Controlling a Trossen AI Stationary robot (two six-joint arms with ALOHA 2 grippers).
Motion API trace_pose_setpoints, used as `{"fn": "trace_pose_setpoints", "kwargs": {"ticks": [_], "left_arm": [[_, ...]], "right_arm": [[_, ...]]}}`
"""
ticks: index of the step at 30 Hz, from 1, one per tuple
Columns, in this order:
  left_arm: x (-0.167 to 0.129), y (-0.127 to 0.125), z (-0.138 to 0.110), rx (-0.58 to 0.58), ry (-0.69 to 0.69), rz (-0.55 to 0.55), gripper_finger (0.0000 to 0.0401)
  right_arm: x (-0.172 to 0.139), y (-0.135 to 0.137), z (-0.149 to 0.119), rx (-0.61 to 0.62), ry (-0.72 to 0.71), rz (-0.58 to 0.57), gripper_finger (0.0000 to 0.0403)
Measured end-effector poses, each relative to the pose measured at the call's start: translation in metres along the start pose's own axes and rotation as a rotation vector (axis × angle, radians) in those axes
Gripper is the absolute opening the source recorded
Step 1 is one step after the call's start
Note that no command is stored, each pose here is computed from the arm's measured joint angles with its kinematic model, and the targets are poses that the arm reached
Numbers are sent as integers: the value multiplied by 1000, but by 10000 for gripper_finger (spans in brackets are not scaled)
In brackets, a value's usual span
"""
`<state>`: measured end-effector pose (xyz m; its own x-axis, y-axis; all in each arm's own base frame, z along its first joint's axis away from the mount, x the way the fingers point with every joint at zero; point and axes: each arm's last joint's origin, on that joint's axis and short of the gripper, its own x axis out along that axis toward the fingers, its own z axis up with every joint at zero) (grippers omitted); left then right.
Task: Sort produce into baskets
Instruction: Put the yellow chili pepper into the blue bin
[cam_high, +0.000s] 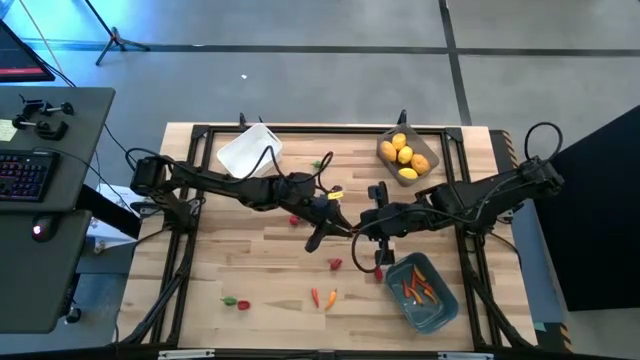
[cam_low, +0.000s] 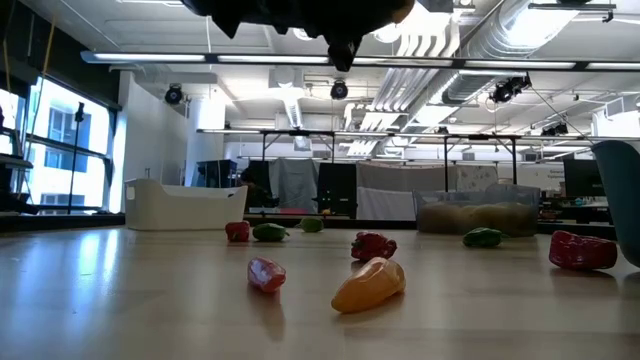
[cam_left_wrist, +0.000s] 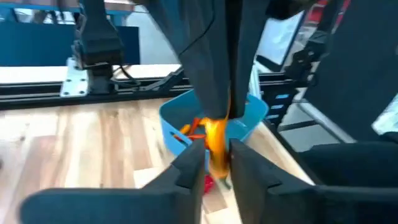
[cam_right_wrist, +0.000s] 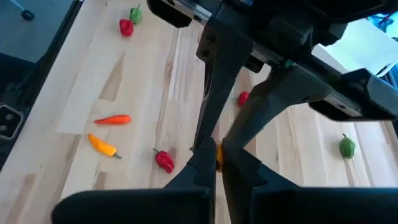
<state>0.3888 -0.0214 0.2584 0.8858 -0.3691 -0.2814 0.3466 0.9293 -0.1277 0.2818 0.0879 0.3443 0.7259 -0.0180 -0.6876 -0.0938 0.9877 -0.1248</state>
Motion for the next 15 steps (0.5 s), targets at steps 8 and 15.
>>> {"fn": "trace_pose_setpoints", "kwargs": {"ticks": [8,15], "left_arm": [[0,0,-15,35,51,35,153],[-7,9,-44,57,5,61,179]], "right_arm": [[-9,2,-9,247,156,77,1],[-1,33,-49,569,474,173,0]]}}
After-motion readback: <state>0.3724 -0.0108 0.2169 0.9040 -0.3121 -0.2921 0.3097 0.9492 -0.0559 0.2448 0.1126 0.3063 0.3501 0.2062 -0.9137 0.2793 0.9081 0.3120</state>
